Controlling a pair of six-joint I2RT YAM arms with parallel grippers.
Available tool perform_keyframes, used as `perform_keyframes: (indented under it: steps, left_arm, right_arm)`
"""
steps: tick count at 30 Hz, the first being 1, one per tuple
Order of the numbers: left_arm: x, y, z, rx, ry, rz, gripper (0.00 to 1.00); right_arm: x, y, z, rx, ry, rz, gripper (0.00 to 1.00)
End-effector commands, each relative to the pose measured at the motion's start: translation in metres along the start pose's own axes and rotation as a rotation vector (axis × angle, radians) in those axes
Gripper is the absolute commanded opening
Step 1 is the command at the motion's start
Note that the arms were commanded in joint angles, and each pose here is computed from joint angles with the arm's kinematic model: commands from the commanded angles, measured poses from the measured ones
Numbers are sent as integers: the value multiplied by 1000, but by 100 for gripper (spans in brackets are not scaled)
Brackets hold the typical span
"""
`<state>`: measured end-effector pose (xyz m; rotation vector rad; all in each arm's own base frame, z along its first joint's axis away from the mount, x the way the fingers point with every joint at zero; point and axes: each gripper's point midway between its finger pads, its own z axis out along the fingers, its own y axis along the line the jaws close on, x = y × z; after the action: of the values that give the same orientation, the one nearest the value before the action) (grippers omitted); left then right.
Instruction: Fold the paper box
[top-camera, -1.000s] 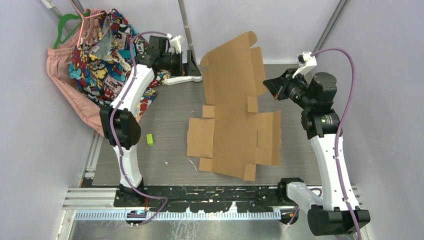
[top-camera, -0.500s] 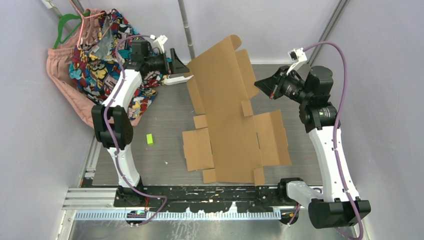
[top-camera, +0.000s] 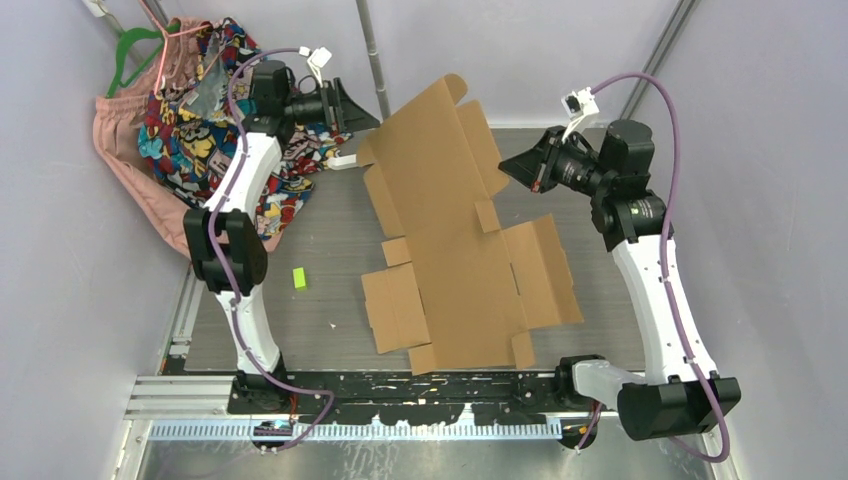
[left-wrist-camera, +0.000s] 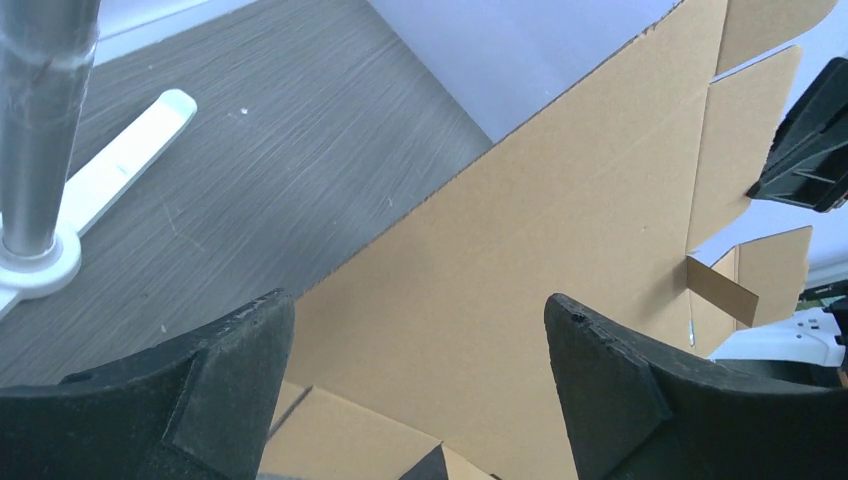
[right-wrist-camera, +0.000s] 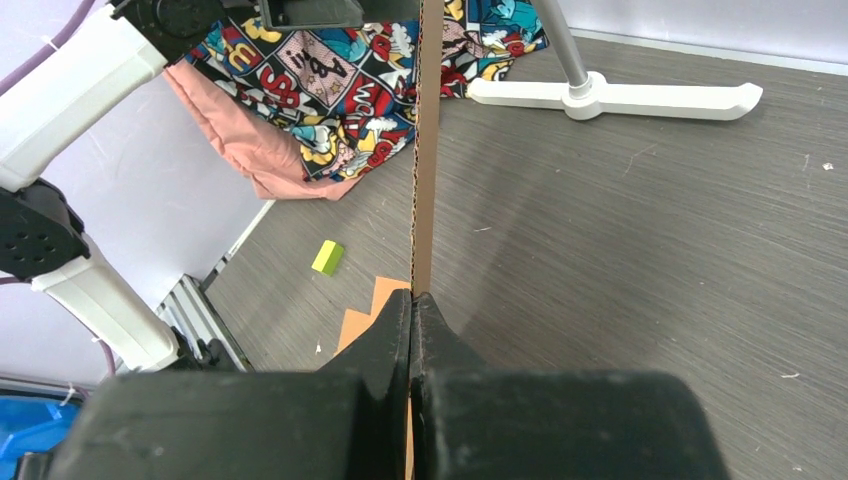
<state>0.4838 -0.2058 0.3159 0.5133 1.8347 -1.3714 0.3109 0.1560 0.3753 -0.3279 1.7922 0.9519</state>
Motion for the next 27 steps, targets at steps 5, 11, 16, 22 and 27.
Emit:
perform_keyframes:
  steps: [5,11,16,22,27]
  left_arm:
    - [-13,12,-1,58,-14,36,94]
    - [-10,15,3,110,-5,13,93]
    - [-3,11,7,139,7,9,90]
    - [11,1,10,185,41,-9,68]
    - [18,4,10,185,49,-18,62]
  right_arm:
    - [-25,23,-1,-63,-38,-83,1]
    - [-22,19,6,-65,-23,-76,1]
    - [-21,13,13,-60,-20,-67,1]
    - [-21,3,23,-50,-17,-58,1]
    - [-23,0,27,-50,-15,-59,1]
